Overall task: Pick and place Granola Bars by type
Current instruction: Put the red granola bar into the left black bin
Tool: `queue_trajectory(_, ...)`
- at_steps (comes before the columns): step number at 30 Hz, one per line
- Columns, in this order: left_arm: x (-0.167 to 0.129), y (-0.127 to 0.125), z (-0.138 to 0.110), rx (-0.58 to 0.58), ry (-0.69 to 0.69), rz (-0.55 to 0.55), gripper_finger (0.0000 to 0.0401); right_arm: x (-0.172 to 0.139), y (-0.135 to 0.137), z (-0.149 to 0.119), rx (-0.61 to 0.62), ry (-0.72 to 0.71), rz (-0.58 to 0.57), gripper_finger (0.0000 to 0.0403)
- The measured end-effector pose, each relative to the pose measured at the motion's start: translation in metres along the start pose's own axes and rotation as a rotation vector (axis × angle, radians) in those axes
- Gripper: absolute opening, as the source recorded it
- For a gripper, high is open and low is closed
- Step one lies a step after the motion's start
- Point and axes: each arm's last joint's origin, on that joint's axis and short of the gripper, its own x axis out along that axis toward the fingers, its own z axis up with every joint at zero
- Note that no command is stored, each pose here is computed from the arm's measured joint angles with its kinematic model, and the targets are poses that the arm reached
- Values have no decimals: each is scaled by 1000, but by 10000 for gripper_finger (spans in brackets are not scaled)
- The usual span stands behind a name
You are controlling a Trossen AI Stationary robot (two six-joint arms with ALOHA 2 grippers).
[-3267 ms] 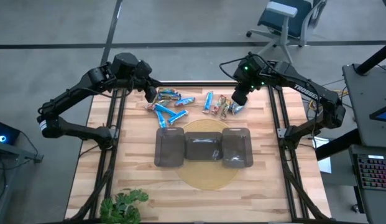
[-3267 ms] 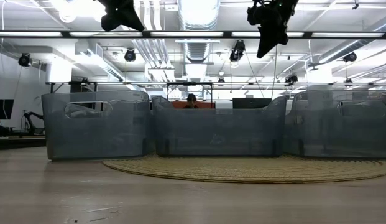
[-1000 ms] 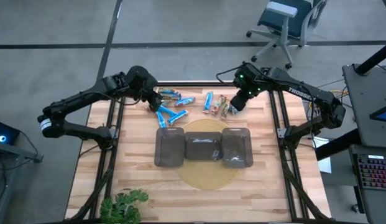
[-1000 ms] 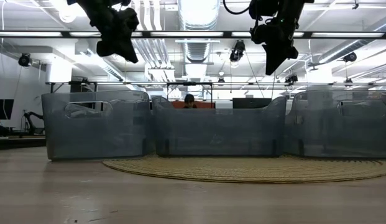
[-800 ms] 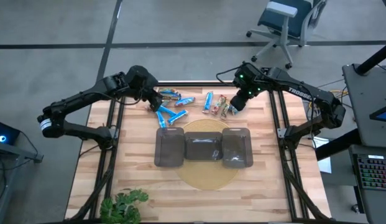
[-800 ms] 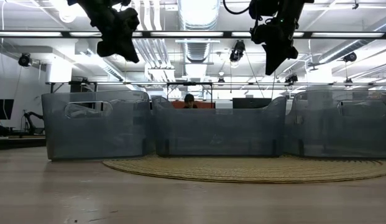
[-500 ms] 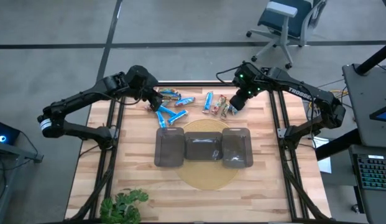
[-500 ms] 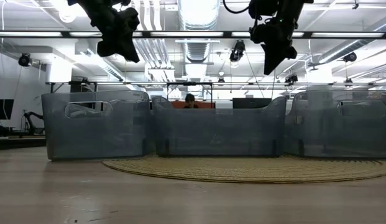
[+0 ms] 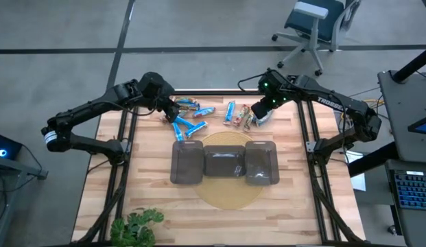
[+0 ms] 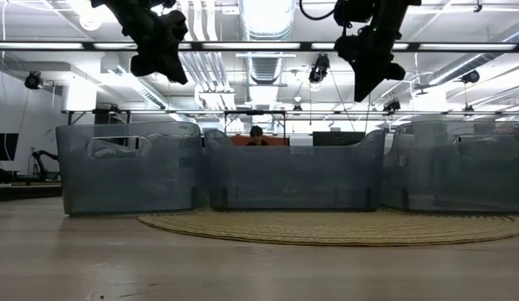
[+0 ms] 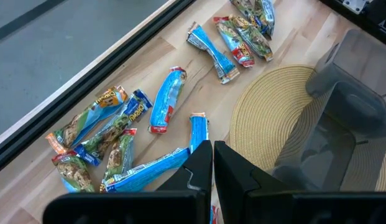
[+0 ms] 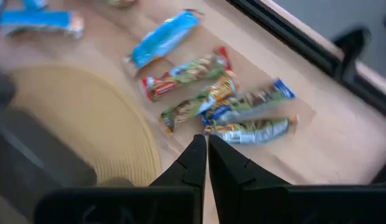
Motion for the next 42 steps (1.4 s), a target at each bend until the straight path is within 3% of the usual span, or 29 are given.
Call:
queue_trajectory(6,0,0,0,0,0,0,0,14,-4,-9,219,35,-55,8)
queue_trajectory(23,0,0,0,2,1,0,0,31,-11,-20,485,1,-208,9)
queue_trajectory(42,0,0,0,2,1,0,0,31,-11,-20,477,-10,-221,8)
